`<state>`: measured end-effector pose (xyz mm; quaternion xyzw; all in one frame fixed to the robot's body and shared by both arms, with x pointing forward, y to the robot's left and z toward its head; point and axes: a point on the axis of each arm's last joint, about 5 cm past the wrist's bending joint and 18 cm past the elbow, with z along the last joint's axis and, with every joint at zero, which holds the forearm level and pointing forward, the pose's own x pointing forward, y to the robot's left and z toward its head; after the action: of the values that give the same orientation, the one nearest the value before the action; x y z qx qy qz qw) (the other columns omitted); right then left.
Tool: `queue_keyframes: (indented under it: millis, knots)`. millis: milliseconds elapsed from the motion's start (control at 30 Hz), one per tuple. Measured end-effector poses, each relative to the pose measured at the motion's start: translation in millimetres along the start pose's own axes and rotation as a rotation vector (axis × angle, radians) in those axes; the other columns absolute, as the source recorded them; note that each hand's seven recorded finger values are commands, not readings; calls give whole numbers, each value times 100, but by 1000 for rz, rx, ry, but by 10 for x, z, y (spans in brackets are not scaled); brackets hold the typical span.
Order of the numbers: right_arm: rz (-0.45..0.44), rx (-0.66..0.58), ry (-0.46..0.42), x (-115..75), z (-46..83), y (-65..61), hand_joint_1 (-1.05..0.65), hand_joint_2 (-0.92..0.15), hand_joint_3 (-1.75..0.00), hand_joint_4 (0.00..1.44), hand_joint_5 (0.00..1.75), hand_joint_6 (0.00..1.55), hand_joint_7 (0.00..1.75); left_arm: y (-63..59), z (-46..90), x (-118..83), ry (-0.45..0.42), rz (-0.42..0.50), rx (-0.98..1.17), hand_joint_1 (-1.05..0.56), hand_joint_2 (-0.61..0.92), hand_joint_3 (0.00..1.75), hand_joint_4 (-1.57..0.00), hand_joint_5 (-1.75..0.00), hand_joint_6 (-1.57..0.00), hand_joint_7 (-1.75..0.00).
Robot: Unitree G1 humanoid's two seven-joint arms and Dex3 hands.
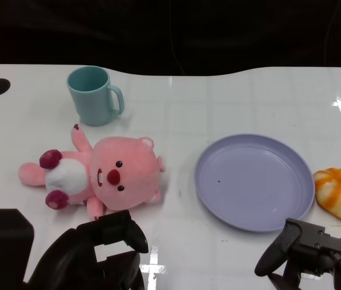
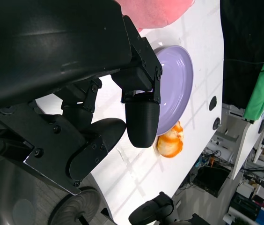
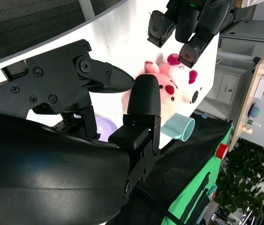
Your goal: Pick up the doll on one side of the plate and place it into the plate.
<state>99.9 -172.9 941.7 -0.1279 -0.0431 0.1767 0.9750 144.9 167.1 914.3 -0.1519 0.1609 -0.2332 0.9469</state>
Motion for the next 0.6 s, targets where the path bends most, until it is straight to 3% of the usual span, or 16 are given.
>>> queue_keyframes:
  millis: [600]
  knots:
    - [2,-5,-5,-2,3,-3,-28,-77,-67,64,163,57,133,0,0,0,1,0,1,-17,39,137,-77,-175,-71,-148]
